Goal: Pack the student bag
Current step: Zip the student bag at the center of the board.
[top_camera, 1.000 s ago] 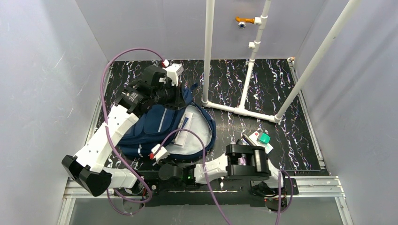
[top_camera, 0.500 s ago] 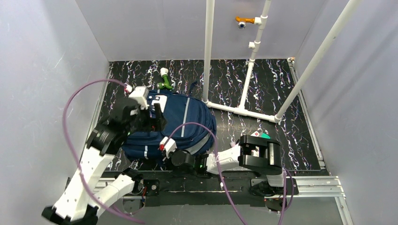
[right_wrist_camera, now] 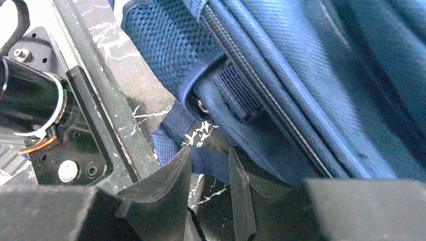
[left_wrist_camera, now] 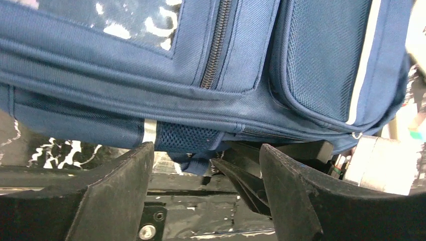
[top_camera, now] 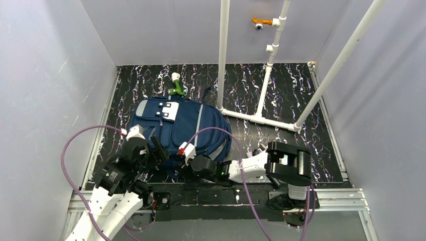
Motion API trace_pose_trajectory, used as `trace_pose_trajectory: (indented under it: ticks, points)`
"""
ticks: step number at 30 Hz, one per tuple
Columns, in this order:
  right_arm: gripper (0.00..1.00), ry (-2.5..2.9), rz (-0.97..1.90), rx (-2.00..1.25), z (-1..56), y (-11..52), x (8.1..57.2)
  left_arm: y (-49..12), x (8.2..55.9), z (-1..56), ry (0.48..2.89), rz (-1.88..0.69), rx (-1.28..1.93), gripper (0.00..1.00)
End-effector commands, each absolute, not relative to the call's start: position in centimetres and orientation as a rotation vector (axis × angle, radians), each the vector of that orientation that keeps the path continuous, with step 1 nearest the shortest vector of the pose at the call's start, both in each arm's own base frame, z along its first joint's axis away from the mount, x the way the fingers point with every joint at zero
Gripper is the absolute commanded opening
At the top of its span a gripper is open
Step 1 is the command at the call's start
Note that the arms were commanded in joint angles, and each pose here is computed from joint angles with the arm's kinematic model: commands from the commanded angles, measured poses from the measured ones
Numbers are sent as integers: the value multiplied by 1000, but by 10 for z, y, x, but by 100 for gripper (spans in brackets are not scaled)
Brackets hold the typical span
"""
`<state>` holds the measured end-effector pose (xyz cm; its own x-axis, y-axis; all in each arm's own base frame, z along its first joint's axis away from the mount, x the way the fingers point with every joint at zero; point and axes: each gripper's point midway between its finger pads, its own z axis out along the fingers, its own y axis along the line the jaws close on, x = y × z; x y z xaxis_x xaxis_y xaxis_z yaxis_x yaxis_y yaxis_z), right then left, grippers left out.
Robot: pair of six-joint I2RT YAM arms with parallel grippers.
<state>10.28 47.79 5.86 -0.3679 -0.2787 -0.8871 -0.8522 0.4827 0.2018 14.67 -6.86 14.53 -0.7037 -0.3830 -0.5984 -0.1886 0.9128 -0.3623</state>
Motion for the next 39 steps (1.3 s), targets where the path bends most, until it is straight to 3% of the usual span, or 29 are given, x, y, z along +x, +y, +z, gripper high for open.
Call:
trace_pose_trajectory:
  ticks: [1, 5, 9, 13, 17, 21, 30, 33, 39]
  points:
    - [39, 1854, 877, -836, 85, 471, 114, -63, 140, 134, 2332, -385, -591, 76]
    - [30, 1855, 866, -814, 83, 473, 118, -64, 138, 127, 2353, -383, -649, 73]
    - [23, 1861, 849, -785, 80, 478, 123, -64, 146, 112, 2347, -360, -720, 62]
    - [23, 1873, 867, -738, 84, 480, 129, -91, 149, 102, 2385, -520, -703, 80]
    - [24, 1881, 892, -759, 81, 488, 125, -92, 148, 89, 2429, -497, -664, 81]
    - [24, 1879, 901, -753, 81, 488, 128, -91, 146, 71, 2554, -385, -586, 70]
    - [26, 1899, 922, -686, 83, 482, 140, -80, 147, 63, 2476, -357, -630, 14]
    - [29, 1918, 929, -635, 89, 484, 143, -78, 148, 64, 2473, -345, -620, 0]
    - [34, 2033, 1036, -501, 89, 499, 136, -89, 147, 66, 2468, -433, -584, 0]
